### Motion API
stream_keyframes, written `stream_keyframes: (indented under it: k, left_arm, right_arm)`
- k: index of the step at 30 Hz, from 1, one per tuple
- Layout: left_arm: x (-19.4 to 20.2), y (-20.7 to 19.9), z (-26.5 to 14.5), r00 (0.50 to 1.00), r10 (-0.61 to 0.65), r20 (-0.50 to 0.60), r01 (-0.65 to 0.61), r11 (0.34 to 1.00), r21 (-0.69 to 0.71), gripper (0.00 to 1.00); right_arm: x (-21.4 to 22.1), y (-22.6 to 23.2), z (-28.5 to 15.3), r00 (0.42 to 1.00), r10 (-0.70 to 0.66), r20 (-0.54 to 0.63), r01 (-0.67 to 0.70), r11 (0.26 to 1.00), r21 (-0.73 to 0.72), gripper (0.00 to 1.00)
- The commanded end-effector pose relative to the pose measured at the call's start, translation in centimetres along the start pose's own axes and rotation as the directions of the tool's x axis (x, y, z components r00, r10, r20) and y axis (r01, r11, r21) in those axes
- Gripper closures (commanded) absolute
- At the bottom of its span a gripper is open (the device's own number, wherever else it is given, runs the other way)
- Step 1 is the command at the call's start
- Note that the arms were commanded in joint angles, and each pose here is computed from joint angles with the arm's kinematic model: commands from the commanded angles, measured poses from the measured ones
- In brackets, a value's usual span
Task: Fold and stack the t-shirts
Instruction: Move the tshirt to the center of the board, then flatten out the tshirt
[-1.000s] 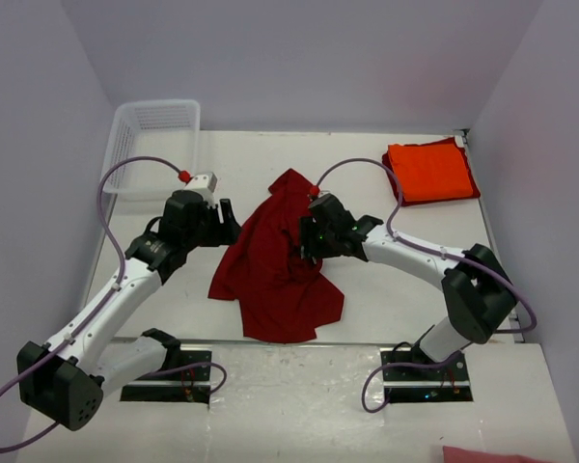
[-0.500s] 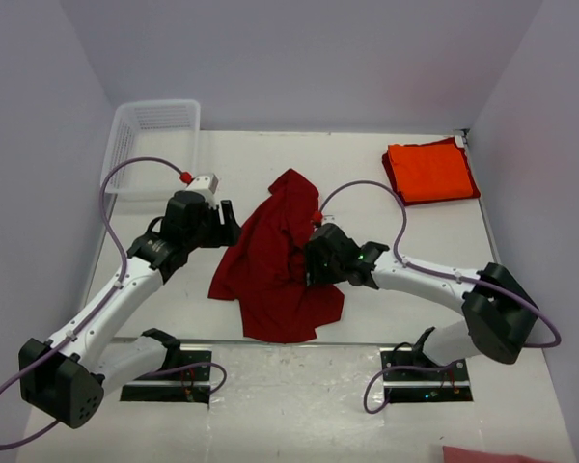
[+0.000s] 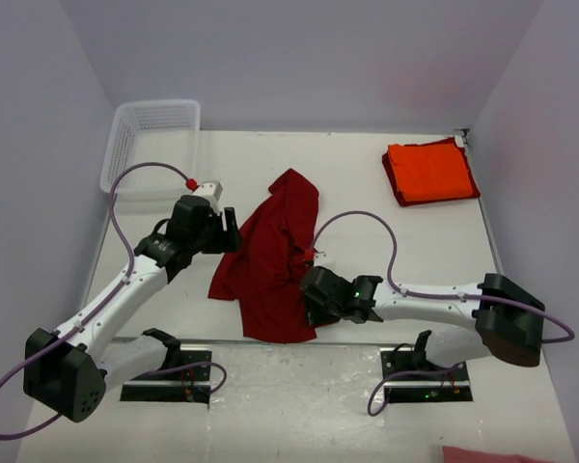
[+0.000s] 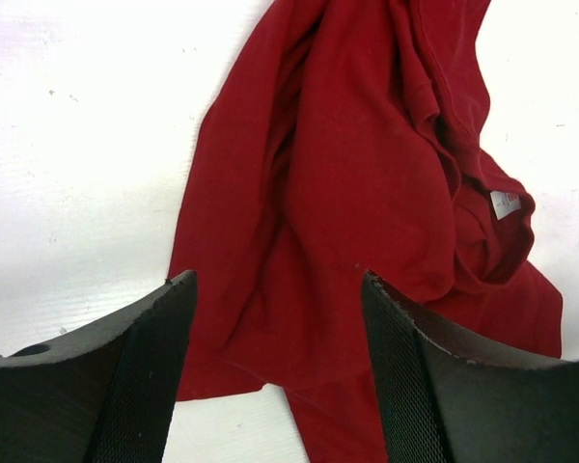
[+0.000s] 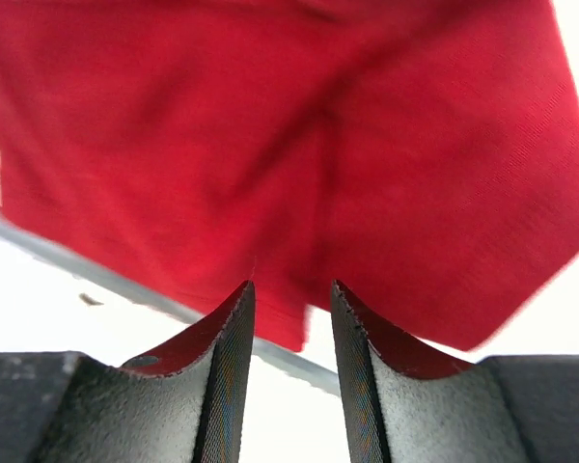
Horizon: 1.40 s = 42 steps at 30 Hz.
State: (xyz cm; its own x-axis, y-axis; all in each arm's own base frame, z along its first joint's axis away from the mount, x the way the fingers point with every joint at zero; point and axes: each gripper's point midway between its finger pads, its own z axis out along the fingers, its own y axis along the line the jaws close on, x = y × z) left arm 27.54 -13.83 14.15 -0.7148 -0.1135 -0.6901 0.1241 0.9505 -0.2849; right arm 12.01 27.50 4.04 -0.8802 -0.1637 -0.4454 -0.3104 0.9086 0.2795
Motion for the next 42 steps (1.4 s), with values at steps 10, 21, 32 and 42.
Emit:
stream_keyframes:
  k: [10, 21, 32, 42]
  left_arm:
    - [-0.7, -0.6, -0.6, 0.999, 0.026, 0.032, -0.027, 0.999, 0.029, 0.29]
    - [-0.4, -0.5, -0.6, 0.999, 0.028, 0.026, -0.028, 0.999, 0.03, 0.29]
    - [0.9, 0.2, -0.4, 0.999, 0.038, 0.001, -0.038, 0.999, 0.016, 0.28]
    - [0.6, 0.0, -0.5, 0.999, 0.04, 0.009, -0.041, 0.999, 0.021, 0.28]
  right_arm:
    - [1.2, -1.6, 1.2, 0.993, 0.116, 0.027, -0.117, 0.993, 0.028, 0.57]
    - [0.7, 0.7, 1.3, 0.996, 0.093, 0.009, -0.093, 0.996, -0.013, 0.58]
    - [2.1, 1.0, 1.7, 0.998, 0.065, -0.013, -0.064, 0.997, 0.048, 0.61]
    - [0.1, 0.0, -1.5, 0.994, 0.067, 0.087, -0.077, 0.99, 0.116, 0.54]
